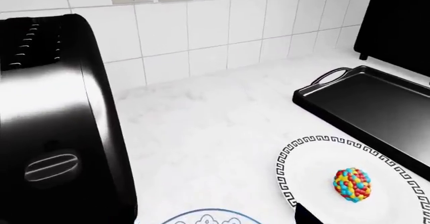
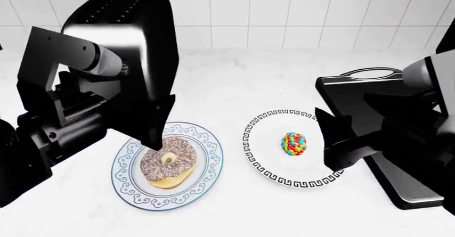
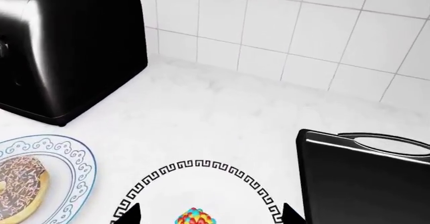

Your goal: Move the dessert items from the plate to the tray.

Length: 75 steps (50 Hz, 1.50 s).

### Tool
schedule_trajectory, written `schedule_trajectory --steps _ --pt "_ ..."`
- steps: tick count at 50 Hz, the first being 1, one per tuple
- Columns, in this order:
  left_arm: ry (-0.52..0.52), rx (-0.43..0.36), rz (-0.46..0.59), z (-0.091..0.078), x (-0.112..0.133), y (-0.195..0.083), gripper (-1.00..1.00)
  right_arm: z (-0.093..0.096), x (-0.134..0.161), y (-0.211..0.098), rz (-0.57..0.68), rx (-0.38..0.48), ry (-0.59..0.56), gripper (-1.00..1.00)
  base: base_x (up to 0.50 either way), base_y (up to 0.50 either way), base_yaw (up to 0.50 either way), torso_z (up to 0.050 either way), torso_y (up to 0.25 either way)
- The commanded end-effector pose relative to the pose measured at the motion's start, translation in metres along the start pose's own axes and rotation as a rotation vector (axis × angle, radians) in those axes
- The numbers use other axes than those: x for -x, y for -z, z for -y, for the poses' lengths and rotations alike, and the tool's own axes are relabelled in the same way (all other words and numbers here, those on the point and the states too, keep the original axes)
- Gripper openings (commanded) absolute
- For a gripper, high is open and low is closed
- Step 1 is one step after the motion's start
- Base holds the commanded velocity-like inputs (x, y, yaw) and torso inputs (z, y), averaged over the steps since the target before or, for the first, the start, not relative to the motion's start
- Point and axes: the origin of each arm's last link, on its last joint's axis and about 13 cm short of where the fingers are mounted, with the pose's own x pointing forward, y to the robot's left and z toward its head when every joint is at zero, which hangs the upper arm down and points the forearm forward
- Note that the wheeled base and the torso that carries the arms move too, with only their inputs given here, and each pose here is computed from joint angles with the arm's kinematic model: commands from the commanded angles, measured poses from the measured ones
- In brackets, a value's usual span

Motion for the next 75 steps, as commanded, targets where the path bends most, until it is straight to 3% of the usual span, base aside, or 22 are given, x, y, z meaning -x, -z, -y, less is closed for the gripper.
schedule_trajectory --steps 1,10,18,25,35,50,63,75 --pt "0.034 0.008 -0.022 0.004 0.008 0.004 1.00 -0.002 0.005 0.001 0.004 -0.003 -0.004 1.00 0.00 0.00 0.00 0.000 0.000" --pt "0.090 0.019 -0.057 0.010 0.031 0.009 1.00 0.001 0.009 -0.001 0.005 -0.016 -0.006 1.00 0.00 0.00 0.00 0.000 0.000" --pt "0.136 0.040 -0.151 0.012 0.033 0.013 1.00 0.001 0.008 0.000 -0.002 -0.013 -0.010 1.00 0.00 0.00 0.00 0.000 0.000" --pt "0.113 0.048 -0.223 0.011 0.036 0.013 1.00 0.000 0.007 0.002 -0.008 -0.010 -0.012 1.00 0.00 0.00 0.00 0.000 0.000" --pt "0.013 -0.007 -0.307 0.013 0.037 0.021 1.00 -0.001 0.005 0.005 -0.015 -0.004 -0.016 1.00 0.00 0.00 0.00 0.000 0.000" --pt "-0.009 -0.019 -0.423 0.011 0.028 0.030 1.00 -0.001 0.004 0.006 -0.014 0.002 -0.015 1.00 0.00 0.00 0.00 0.000 0.000" --pt "-0.034 -0.050 -0.455 0.009 0.019 0.031 1.00 -0.001 0.005 0.008 -0.017 0.002 -0.016 1.00 0.00 0.00 0.00 0.000 0.000" --pt "0.012 -0.101 -0.483 0.001 0.007 0.027 1.00 0.001 0.004 0.009 -0.021 -0.001 -0.013 1.00 0.00 0.00 0.00 0.000 0.000"
